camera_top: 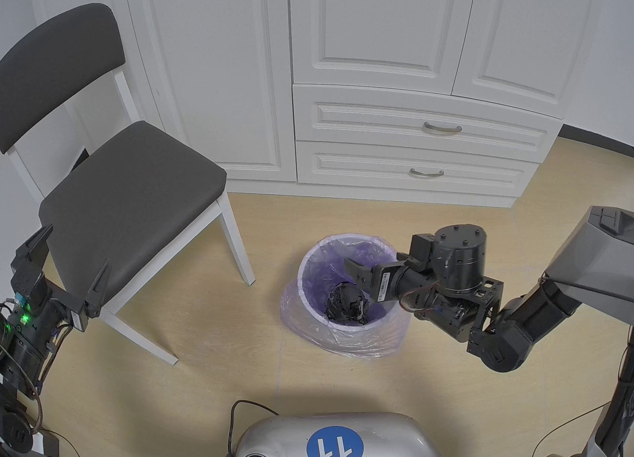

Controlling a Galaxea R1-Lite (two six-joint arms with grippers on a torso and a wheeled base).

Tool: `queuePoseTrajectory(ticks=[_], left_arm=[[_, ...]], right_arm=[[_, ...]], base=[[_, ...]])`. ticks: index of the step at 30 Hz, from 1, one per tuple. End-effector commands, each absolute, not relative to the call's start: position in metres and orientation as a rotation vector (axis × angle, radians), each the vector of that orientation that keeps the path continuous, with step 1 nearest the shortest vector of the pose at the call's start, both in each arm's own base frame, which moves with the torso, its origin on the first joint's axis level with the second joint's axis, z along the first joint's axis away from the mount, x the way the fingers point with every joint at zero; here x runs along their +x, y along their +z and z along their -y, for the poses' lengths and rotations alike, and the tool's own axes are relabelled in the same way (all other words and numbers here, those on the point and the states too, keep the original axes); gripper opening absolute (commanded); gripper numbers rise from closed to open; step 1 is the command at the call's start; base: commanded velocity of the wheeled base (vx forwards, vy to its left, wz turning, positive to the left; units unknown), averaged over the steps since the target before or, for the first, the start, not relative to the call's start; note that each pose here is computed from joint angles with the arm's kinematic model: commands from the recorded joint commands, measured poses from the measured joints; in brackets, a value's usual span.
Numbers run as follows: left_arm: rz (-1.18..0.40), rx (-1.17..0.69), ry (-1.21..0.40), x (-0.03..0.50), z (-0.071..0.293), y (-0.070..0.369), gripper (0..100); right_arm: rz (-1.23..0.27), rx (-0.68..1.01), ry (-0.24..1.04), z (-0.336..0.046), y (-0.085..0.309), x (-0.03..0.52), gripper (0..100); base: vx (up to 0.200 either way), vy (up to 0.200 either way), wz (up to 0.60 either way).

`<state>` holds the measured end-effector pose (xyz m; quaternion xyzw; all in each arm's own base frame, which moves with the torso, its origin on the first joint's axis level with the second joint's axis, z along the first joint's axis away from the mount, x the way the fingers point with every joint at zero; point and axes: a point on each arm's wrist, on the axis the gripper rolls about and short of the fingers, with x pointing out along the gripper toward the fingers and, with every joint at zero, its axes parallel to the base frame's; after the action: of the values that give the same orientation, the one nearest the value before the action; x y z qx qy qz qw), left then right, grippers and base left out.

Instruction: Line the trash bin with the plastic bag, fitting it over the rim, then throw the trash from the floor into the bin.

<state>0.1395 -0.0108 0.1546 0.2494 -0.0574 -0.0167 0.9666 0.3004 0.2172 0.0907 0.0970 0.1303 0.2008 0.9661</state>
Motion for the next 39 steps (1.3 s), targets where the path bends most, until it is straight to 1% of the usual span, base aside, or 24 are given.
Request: queuePoseTrajectory(ticks=[1,2,5,6,7,11,13,15,17,20,24,25,26,28,30,32,33,35,36,39], left_arm=[[0.066,0.511,-0.056,0.138,0.012,0.147,100],[0.066,0.511,-0.056,0.138,0.012,0.147,100],[0.062,0.511,-0.064,0.138,0.013,0.146,100],[0.062,0.511,-0.064,0.138,0.013,0.146,100],[0.062,0.511,-0.070,0.138,0.014,0.146,100],[0.064,0.511,-0.079,0.137,0.015,0.146,100],[0.064,0.511,-0.079,0.137,0.015,0.146,100],[0.073,0.507,-0.077,0.137,0.015,0.147,100],[0.088,0.501,-0.073,0.136,0.015,0.149,100],[0.123,0.494,-0.063,0.137,0.015,0.155,100],[0.230,0.424,-0.048,0.135,0.015,0.173,100],[0.240,0.418,-0.051,0.134,0.016,0.174,100],[0.288,0.388,-0.068,0.130,0.018,0.181,100],[0.339,0.346,-0.103,0.126,0.023,0.189,100],[0.388,0.286,-0.118,0.125,0.025,0.200,100],[0.422,0.252,-0.119,0.124,0.025,0.208,100],[0.488,0.212,-0.117,0.122,0.025,0.223,100],[0.559,0.179,-0.112,0.118,0.024,0.238,100],[0.559,0.179,-0.112,0.118,0.024,0.238,100],[0.681,0.113,-0.107,0.095,0.019,0.259,100]], right_arm=[[-0.183,0.114,0.366,-0.191,0.092,0.298,100],[-0.183,0.114,0.366,-0.191,0.092,0.298,100],[-0.117,0.028,0.347,-0.181,0.085,0.299,100],[-0.117,0.028,0.347,-0.181,0.085,0.299,100],[-0.085,-0.023,0.320,-0.177,0.081,0.300,100],[-0.021,-0.085,0.271,-0.172,0.077,0.304,100],[0.001,-0.107,0.249,-0.169,0.078,0.306,100],[0.052,-0.128,0.206,-0.162,0.084,0.308,100],[0.071,-0.148,0.166,-0.155,0.090,0.311,100],[0.119,-0.159,0.094,-0.135,0.109,0.314,100],[0.241,-0.144,-0.028,-0.097,0.155,0.310,100],[0.254,-0.145,-0.037,-0.094,0.160,0.309,100],[0.314,-0.148,-0.089,-0.077,0.181,0.300,100],[0.373,-0.139,-0.155,-0.056,0.202,0.288,100],[0.417,-0.138,-0.215,-0.037,0.217,0.275,100],[0.445,-0.136,-0.244,-0.028,0.226,0.266,100],[0.503,-0.128,-0.287,-0.016,0.242,0.249,100],[0.570,-0.112,-0.310,-0.010,0.258,0.228,100],[0.570,-0.112,-0.310,-0.010,0.258,0.228,100],[0.714,-0.066,-0.314,-0.006,0.288,0.168,100]], base=[[0.000,0.000,0.00],[0.000,0.000,0.00],[0.000,0.000,0.00],[0.000,0.000,0.00],[0.000,0.000,0.00],[0.000,0.000,0.00],[0.000,0.000,0.00],[0.000,0.000,0.00],[0.000,0.000,0.00],[0.000,0.000,0.00],[0.000,0.000,0.00],[0.000,0.000,0.00],[0.000,0.000,0.00],[0.000,0.000,0.00],[0.000,0.000,0.00],[0.000,0.000,0.00],[0.000,0.000,0.00],[0.000,0.000,0.00],[0.000,0.000,0.00],[0.000,0.000,0.00]])
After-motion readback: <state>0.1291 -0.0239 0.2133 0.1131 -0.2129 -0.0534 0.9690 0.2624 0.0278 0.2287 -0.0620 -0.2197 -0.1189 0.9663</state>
